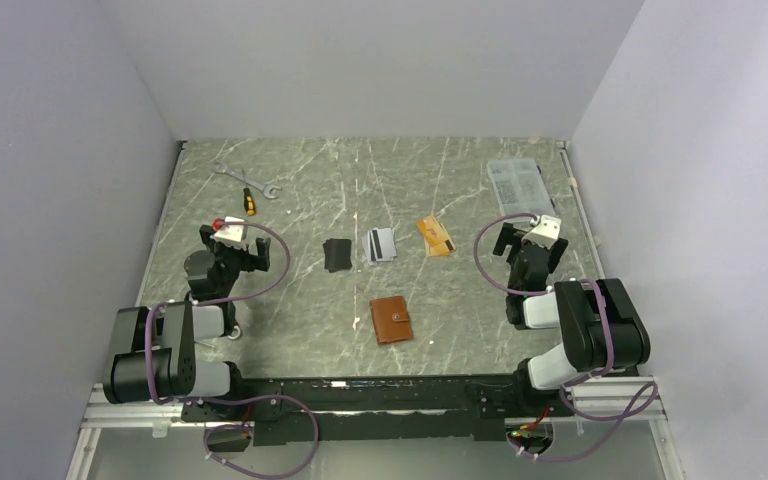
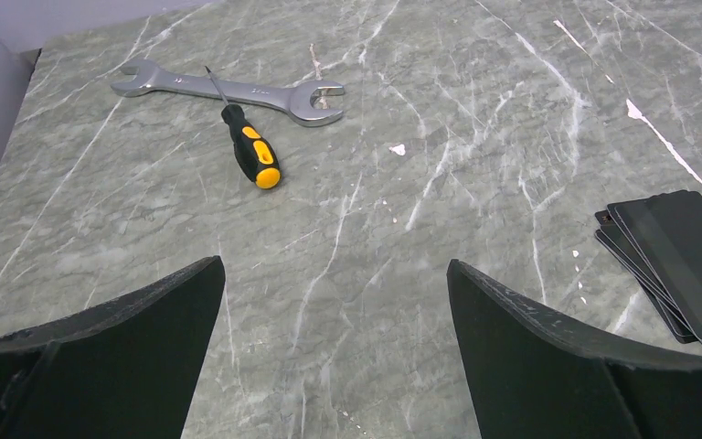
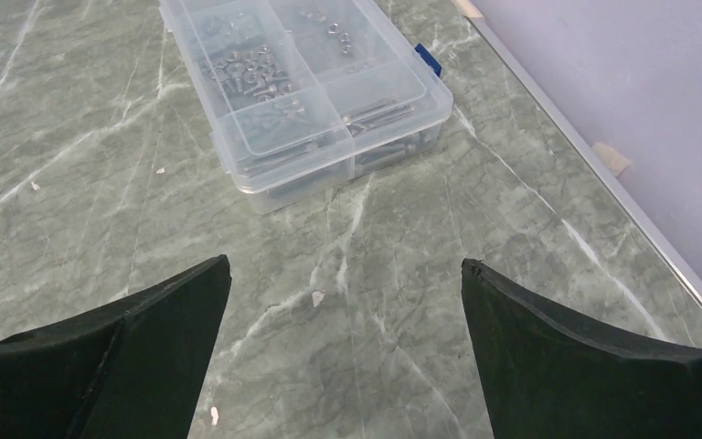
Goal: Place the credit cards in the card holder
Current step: Open the card holder at the center of the board.
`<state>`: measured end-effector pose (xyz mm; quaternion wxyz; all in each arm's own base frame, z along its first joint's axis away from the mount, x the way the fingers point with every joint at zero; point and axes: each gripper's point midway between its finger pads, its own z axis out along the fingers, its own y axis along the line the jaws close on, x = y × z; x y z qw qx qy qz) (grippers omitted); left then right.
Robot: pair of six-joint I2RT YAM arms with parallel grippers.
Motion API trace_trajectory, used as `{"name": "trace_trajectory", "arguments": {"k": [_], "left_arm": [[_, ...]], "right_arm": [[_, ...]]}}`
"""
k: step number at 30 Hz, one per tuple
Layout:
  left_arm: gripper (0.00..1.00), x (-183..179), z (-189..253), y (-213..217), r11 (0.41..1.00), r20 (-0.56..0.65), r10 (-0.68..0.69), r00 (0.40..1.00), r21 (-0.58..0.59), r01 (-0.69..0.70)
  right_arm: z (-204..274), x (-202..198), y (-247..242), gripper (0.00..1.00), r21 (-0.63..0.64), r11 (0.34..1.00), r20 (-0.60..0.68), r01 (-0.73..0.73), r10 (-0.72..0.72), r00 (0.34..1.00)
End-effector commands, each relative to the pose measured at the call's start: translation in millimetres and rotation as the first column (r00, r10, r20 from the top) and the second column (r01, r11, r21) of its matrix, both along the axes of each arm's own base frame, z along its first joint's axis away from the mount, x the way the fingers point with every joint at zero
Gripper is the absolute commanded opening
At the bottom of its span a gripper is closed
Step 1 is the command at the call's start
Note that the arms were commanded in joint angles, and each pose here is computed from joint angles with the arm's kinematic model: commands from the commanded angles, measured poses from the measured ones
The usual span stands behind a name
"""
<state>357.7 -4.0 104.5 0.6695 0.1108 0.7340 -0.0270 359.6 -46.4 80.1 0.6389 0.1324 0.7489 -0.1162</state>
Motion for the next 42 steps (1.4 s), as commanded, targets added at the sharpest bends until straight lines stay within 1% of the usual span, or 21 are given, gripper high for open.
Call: {"name": "trace_trajectory", "arguments": {"k": [1, 5, 7, 9, 11, 12, 14, 15, 17, 20, 22, 24, 25, 26, 27, 29, 31, 35, 38, 41, 42], "left_arm": [[0.99, 4.4, 15.0, -1.7, 1.0, 0.049, -0.012, 0.999, 0.011, 0.012], [0.99, 4.7, 15.5, -1.7, 1.0, 0.05, -0.012, 0.999, 0.01, 0.012], [0.99, 4.6, 18.2, -2.1, 1.0, 0.061, -0.014, 0.998, 0.008, 0.014], [0.99, 8.1, 25.7, -2.8, 1.0, 0.059, -0.023, 0.998, 0.007, 0.022], [0.99, 13.4, 23.3, -1.2, 1.0, -0.093, -0.025, 0.995, -0.003, 0.025], [0.99, 17.5, 33.1, -1.7, 0.999, -0.154, -0.042, 0.987, 0.014, 0.045], [0.99, 18.8, 46.9, -7.6, 0.995, -0.251, -0.091, 0.964, 0.011, 0.096], [0.99, 16.7, 52.8, -11.1, 0.993, -0.283, -0.113, 0.952, -0.002, 0.117], [0.99, 5.3, 61.2, -19.8, 0.986, -0.324, -0.164, 0.932, -0.022, 0.166], [0.99, -13.5, 79.9, -30.8, 0.975, -0.321, -0.218, 0.922, -0.04, 0.217], [0.99, -27.5, 91.4, -38.9, 0.967, -0.315, -0.253, 0.915, -0.06, 0.247], [0.99, -42.2, 98.4, -52.0, 0.952, -0.322, -0.304, 0.897, -0.078, 0.296], [0.99, -49.6, 99.1, -60.2, 0.943, -0.334, -0.329, 0.883, -0.078, 0.322], [0.99, -57.5, 97.0, -69.3, 0.934, -0.355, -0.351, 0.866, -0.069, 0.351], [0.99, -66.3, 92.0, -79.2, 0.923, -0.384, -0.374, 0.844, -0.062, 0.381], [0.99, -77.6, 84.9, -95.5, 0.902, -0.413, -0.416, 0.81, -0.069, 0.427], [0.99, -83.7, 75.4, -106.3, 0.889, -0.449, -0.444, 0.775, -0.115, 0.442], [0.99, -97.8, 52.4, -132.1, 0.864, -0.55, -0.495, 0.673, -0.226, 0.451], [0.99, -108.1, 41.4, -153.1, 0.845, -0.598, -0.53, 0.601, -0.309, 0.437], [0.99, -118.4, 31.1, -175.3, 0.826, -0.648, -0.558, 0.519, -0.37, 0.426], [0.99, -120.1, 27.9, -181.5, 0.822, -0.657, -0.561, 0.503, -0.373, 0.43]], "right_arm": [[15.9, 6.8, 1.7, 1.0, 0.017, 1.0, 0.061, -0.008, 0.007, 0.998], [16.7, 6.6, 0.7, 1.0, 0.012, 1.0, 0.061, -0.003, 0.003, 0.998], [21.6, 5.3, -1.8, 1.0, 0.011, 1.0, 0.069, 0.024, -0.025, 0.997], [35.1, 9.6, 3.9, 1.0, -0.014, 1.0, 0.073, 0.01, -0.009, 0.997], [46.7, 9.5, -2.9, 1.0, 0.001, 0.993, 0.007, 0.12, -0.12, 0.993], [36.4, 3.9, -4.6, 1.0, 0.033, 0.987, -0.099, 0.16, -0.156, 0.983], [55.1, 9.3, -9.1, 1.0, 0.181, 0.94, -0.114, 0.29, -0.273, 0.955], [51.7, 6.0, -8.3, 1.0, 0.253, 0.905, -0.157, 0.343, -0.311, 0.937], [52.1, 13.4, 9.0, 1.0, 0.377, 0.884, -0.209, 0.278, -0.212, 0.955], [65.6, 13.8, 43.9, 1.0, 0.445, 0.892, -0.198, 0.084, 0.007, 0.98], [75.1, 6.7, 71.6, 1.0, 0.431, 0.902, -0.176, -0.039, 0.126, 0.976], [77.8, -7.0, 98.0, 1.0, 0.347, 0.934, -0.217, -0.081, 0.164, 0.962], [77.0, -16.6, 122.9, 1.0, 0.311, 0.941, -0.247, -0.136, 0.218, 0.944], [75.6, -24.3, 126.4, 1.0, 0.28, 0.952, -0.279, -0.121, 0.201, 0.939], [72.9, -37.1, 148.2, 1.0, 0.261, 0.951, -0.304, -0.168, 0.246, 0.92], [68.1, -60.1, 170.9, 1.0, 0.239, 0.946, -0.324, -0.218, 0.289, 0.901], [58.2, -85.2, 191.7, 1.0, 0.222, 0.935, -0.353, -0.277, 0.342, 0.871], [31.0, -130.1, 225.2, 1.0, 0.197, 0.91, -0.434, -0.366, 0.415, 0.799], [15.2, -160.2, 250.8, 0.99, 0.236, 0.877, -0.479, -0.418, 0.479, 0.735], [4.4, -185.3, 278.4, 0.95, 0.363, 0.802, -0.467, -0.474, 0.597, 0.652], [1.0, -193.0, 285.6, 0.94, 0.41, 0.773, -0.458, -0.485, 0.634, 0.623]]}}
